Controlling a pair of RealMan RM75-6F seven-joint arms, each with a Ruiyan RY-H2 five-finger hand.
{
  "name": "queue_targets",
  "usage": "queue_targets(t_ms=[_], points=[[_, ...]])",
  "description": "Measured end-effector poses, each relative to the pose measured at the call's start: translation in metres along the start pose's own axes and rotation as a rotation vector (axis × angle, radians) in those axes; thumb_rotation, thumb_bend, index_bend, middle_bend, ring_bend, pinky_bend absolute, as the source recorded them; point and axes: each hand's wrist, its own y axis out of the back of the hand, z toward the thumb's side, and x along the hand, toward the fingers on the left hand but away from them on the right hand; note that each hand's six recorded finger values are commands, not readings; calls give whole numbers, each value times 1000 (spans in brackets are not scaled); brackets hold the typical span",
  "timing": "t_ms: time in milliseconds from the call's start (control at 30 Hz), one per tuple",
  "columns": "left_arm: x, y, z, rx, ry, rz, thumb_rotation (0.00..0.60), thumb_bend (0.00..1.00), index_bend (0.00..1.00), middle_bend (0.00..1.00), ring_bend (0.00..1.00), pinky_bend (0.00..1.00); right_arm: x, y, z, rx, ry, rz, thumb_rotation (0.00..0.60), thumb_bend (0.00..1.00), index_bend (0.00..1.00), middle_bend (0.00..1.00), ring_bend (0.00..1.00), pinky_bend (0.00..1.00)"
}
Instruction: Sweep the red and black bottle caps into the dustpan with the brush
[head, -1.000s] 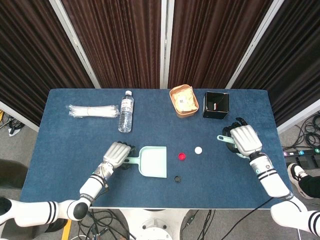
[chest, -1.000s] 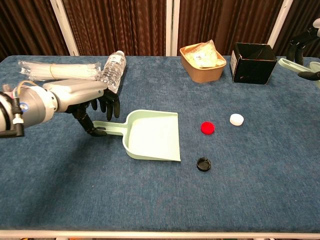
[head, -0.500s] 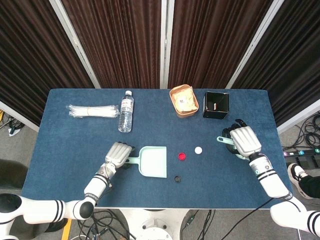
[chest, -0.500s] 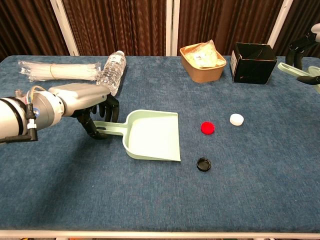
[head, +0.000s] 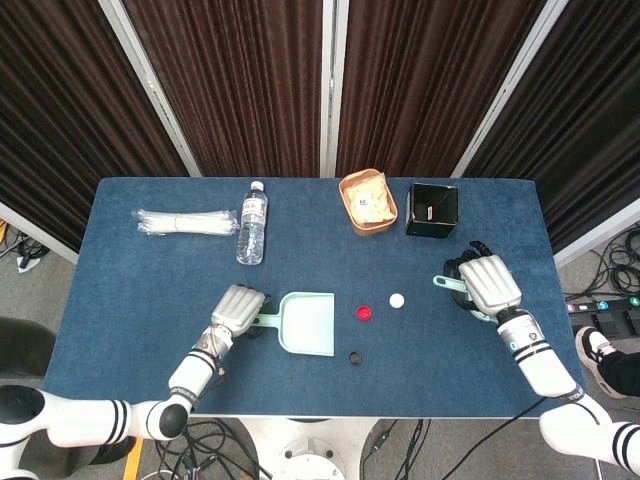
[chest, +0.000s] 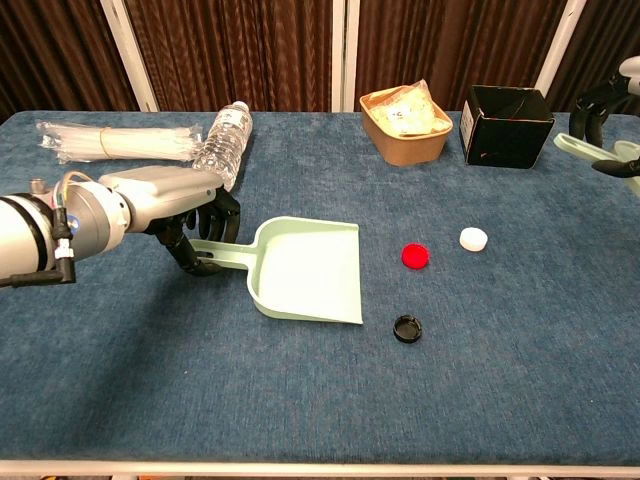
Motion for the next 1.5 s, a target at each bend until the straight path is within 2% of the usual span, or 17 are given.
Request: queue_targets(t_ms=[233, 500, 667, 833, 1233, 1500], points=[[-3, 9, -8, 16, -8, 0, 589, 377, 562, 554, 420, 369, -9, -4, 11, -19, 52, 13, 600, 405, 759, 661, 305, 151], [-4, 17, -23, 38, -10, -48, 587, 380, 562, 554, 420, 364, -36, -16, 44, -33, 199, 36, 600, 453, 788, 671, 309, 151], [-6, 19, -26, 62, -38, -77, 589, 380, 562, 554, 420, 363, -49, -32, 67, -81, 277, 44, 600, 460, 791, 676, 319, 151], [-6, 17, -26, 45, -65, -117, 586, 381, 562, 554, 420, 363, -54, -42, 82, -130, 333, 33, 600, 460, 797, 678, 319, 151], [-2, 20, -24, 59, -73, -131, 589, 381, 562, 554, 420, 363, -61, -59, 118, -253, 425, 33, 600, 460, 803, 681, 319, 152], [0, 19, -23, 59, -65, -135, 588, 381, 562, 554, 420, 363, -67, -63, 156, -347, 514, 33, 600, 460, 805, 682, 319, 151]])
